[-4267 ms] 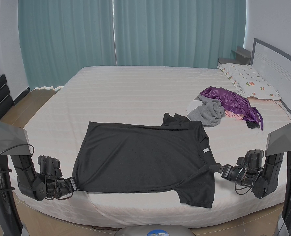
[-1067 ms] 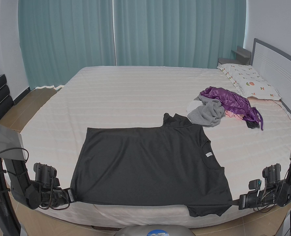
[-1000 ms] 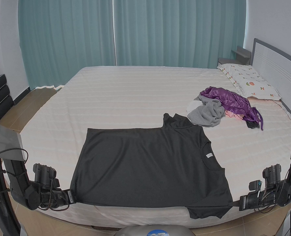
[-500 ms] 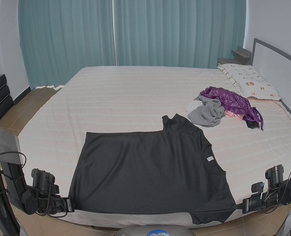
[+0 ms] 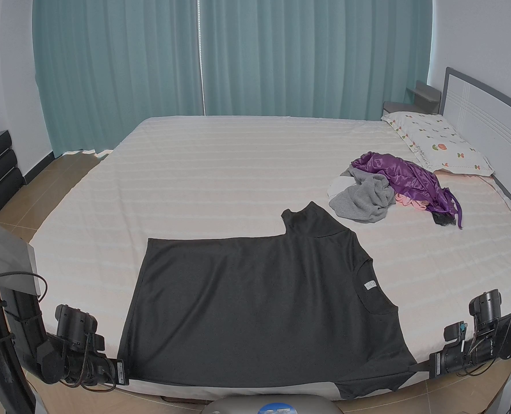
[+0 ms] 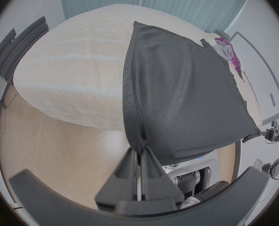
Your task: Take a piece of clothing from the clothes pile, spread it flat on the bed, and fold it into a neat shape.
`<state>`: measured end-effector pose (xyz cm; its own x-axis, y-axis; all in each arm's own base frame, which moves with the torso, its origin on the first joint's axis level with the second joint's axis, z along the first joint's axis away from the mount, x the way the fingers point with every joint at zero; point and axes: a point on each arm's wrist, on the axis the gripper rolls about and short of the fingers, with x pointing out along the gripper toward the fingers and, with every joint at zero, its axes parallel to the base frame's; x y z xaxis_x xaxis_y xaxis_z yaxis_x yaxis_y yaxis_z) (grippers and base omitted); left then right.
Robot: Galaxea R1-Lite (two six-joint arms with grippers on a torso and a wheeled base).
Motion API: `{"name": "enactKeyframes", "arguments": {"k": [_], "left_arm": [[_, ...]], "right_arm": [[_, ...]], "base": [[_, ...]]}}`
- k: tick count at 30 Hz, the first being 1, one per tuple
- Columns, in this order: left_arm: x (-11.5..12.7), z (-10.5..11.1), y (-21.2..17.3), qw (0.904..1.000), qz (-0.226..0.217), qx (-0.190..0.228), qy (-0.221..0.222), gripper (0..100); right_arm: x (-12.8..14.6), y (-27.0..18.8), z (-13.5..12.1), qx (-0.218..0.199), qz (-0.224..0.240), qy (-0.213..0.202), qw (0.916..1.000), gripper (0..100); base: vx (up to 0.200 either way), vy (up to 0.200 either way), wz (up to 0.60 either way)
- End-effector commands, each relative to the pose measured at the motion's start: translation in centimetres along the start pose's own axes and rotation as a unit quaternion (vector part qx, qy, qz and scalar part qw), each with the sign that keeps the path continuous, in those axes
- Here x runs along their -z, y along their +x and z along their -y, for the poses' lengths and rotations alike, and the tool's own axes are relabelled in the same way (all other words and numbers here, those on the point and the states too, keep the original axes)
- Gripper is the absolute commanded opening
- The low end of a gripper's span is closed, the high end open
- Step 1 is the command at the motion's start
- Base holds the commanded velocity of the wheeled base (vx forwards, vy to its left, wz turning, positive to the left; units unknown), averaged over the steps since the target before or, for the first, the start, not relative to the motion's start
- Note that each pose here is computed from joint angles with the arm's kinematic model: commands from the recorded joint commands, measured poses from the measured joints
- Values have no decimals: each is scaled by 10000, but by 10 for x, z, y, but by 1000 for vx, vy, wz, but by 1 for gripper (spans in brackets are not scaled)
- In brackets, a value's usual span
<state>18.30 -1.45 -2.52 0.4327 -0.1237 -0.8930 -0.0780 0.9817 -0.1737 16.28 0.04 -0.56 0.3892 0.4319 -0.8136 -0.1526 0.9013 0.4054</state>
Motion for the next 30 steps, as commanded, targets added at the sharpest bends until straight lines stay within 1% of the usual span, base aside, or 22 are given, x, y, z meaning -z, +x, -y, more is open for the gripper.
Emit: {"name": "enactKeyframes", "arguments": {"k": [1, 5, 6, 8, 10, 12, 15, 17, 20, 22, 25, 30], "left_arm": [[1, 0, -1, 10000, -4, -6, 15, 0], [3, 3, -4, 10000, 19, 3, 86, 0], [0, 5, -6, 9998, 138, -52, 128, 0], [-2, 6, -6, 9996, 210, -95, 130, 0], [-11, 7, -3, 9991, 401, -101, 96, 0], [-20, 8, -1, 9984, 562, -72, 9, 0], [-38, 12, 2, 9955, 911, 33, -277, 0], [-46, 14, 1, 9933, 1077, 46, -408, 0], [-57, 16, 2, 9900, 1294, 28, -558, 0], [-62, 16, 3, 9886, 1381, 35, -606, 0], [-68, 17, 4, 9870, 1468, 69, -646, 0], [-70, 19, 3, 9862, 1531, 94, -624, 0]], "right_arm": [[4, -3, -1, -1, -20, 11, 10000, 0], [2, -4, -2, 1, 69, -26, 10000, 0], [1, -4, -2, 2, 130, -42, 9999, 0], [-2, -4, -2, -4, 192, -66, 9998, 0], [-9, -3, -1, -12, 373, -144, 9992, 0], [-13, -1, 0, -16, 418, -144, 9990, 0], [-26, 5, 2, -25, 551, -97, 9984, 0], [-33, 6, 2, -17, 661, -45, 9978, 0], [-51, 9, 3, 124, 952, 110, 9953, 0], [-60, 10, 1, 169, 1077, 173, 9939, 0], [-67, 12, -1, 118, 1164, 184, 9930, 0], [-72, 12, -4, 67, 1240, 212, 9920, 0]], "base": [[0, 0, 0], [0, 0, 0], [0, 0, 0], [0, 0, 0], [0, 0, 0], [0, 0, 0], [0, 0, 0], [0, 0, 0], [0, 0, 0], [0, 0, 0], [0, 0, 0], [0, 0, 0]]}}
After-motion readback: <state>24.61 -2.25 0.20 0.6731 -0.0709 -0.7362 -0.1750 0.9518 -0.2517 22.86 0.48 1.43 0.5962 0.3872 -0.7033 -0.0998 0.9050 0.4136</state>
